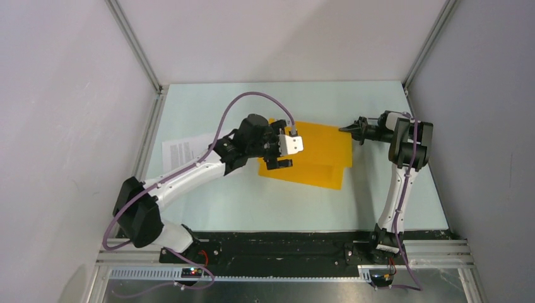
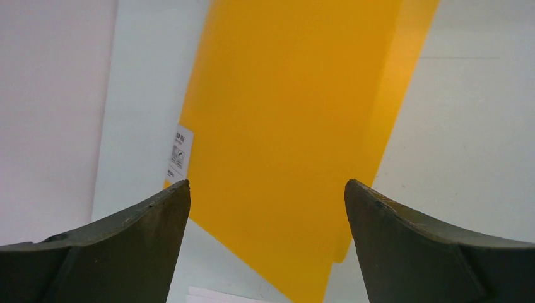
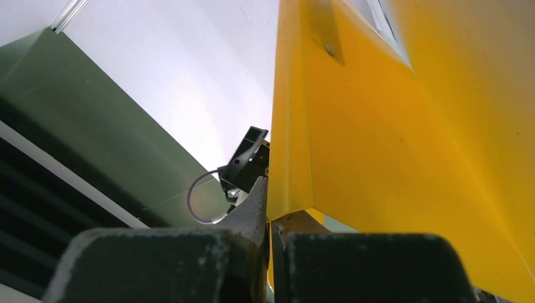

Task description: Put the files into the folder

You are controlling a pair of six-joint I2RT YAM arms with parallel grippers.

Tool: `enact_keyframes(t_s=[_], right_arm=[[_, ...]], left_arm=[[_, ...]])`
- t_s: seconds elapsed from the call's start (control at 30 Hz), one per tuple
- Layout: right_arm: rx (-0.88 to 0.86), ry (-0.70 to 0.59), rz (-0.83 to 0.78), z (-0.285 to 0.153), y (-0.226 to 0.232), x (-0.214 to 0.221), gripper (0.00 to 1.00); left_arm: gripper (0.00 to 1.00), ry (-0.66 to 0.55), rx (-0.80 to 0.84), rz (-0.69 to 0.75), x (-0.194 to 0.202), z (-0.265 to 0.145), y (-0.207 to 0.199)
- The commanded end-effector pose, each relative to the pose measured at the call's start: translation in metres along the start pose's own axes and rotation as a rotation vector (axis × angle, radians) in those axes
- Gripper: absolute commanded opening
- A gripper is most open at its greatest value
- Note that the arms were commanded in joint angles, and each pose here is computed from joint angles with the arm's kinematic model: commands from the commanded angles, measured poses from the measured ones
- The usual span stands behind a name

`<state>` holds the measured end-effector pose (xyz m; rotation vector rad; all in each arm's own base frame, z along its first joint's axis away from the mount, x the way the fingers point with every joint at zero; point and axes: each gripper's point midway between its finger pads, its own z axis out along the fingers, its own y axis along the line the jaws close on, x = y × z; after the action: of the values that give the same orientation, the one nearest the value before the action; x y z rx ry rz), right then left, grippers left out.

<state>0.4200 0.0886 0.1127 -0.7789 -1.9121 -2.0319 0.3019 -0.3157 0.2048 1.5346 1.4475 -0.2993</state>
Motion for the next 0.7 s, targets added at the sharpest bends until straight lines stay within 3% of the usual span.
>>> enact_keyframes(t_s=[0.0, 0.1, 0.3, 0.43, 0.5, 0.53, 0.57, 0.6, 0.67], right_arm=[[-0.089, 0.073, 0.353, 0.004, 0.001, -0.012, 0.0], [-0.089, 0.083, 0.355, 0.006, -0.002, -0.011, 0.0], [-0.09, 0.082, 0.402, 0.005, -0.012, -0.006, 0.0], [-0.076, 0.081, 0.397, 0.006, -0.016, -0.01, 0.0], [-0.075, 0.087, 0.372, 0.006, -0.015, -0.013, 0.0], [-0.078, 0.09, 0.339, 0.004, -0.014, -0.014, 0.03], [-0.081, 0.094, 0.337, 0.004, -0.012, -0.014, 0.08], [-0.086, 0.101, 0.298, 0.002, -0.009, -0.015, 0.11], [-0.09, 0.103, 0.277, 0.0, -0.006, -0.016, 0.21]], left_arm=[[0.96, -0.047, 0.031, 0.131, -0.007, 0.009, -0.007], [0.97, -0.037, -0.087, 0.193, -0.001, 0.022, 0.008], [0.97, -0.067, -0.117, 0.297, -0.006, 0.028, 0.013], [0.71, -0.068, -0.193, 0.295, -0.013, 0.029, 0.029], [0.51, -0.082, -0.212, 0.308, -0.02, 0.028, 0.035], [0.33, -0.095, -0.214, 0.322, -0.026, 0.028, 0.037], [0.25, -0.103, -0.214, 0.331, -0.029, 0.027, 0.038], [0.11, -0.114, -0.212, 0.343, -0.032, 0.027, 0.04], [0.01, -0.122, -0.216, 0.344, -0.034, 0.027, 0.045]])
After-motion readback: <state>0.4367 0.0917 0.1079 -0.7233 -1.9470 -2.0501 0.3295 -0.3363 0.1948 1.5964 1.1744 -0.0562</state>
